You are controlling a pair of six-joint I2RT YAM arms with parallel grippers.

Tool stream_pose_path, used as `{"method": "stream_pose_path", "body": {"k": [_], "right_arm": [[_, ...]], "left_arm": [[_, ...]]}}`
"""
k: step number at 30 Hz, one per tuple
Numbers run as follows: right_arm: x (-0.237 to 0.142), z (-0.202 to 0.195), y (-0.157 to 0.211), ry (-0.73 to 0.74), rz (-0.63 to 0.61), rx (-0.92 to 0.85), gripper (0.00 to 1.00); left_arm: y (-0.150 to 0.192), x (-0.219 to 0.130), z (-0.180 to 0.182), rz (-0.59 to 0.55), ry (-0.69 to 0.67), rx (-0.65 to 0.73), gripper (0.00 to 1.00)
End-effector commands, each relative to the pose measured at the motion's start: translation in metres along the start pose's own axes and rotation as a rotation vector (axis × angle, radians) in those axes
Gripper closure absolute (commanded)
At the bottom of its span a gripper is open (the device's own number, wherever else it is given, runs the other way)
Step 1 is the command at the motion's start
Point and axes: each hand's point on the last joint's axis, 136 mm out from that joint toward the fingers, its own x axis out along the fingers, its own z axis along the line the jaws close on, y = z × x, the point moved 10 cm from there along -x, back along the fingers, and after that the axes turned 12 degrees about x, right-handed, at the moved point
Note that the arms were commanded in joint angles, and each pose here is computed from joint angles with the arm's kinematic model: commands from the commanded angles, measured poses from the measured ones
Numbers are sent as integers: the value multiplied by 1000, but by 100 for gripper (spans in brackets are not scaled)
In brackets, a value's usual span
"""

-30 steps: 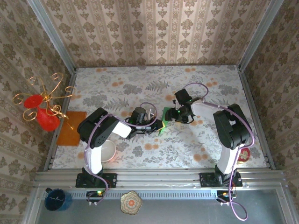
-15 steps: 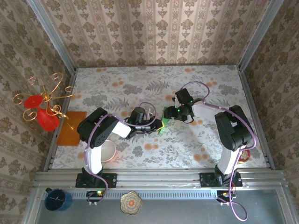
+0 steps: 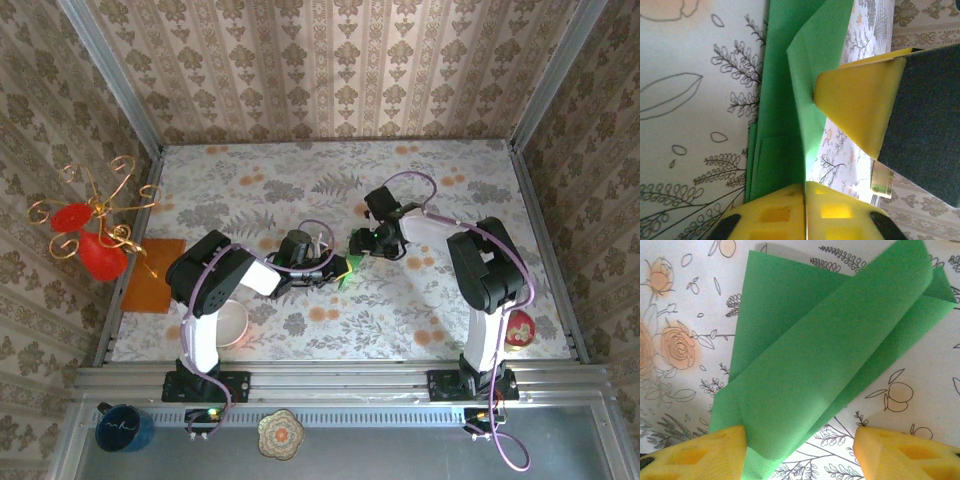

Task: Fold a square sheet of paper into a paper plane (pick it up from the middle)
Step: Fold the wing for the fifth time at the center of the table.

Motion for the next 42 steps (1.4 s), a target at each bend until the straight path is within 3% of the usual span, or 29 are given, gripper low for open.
{"method": "stream_pose_path", "body": {"k": [1,13,26,42], "right_arm": [[34,-24,6,198,22,21,37],[38,-22,7,214,34,20,38],[40,-23,9,204,46,33,38],[43,-24,10,207,52,44,39]], "left_arm": [[0,-4,0,3,-11,7,84],[-1,-17,-13,-12,-49,47,72],[6,-19,-38,85,-313,235,61],[8,-6,-36,152,-368,282,60]]}}
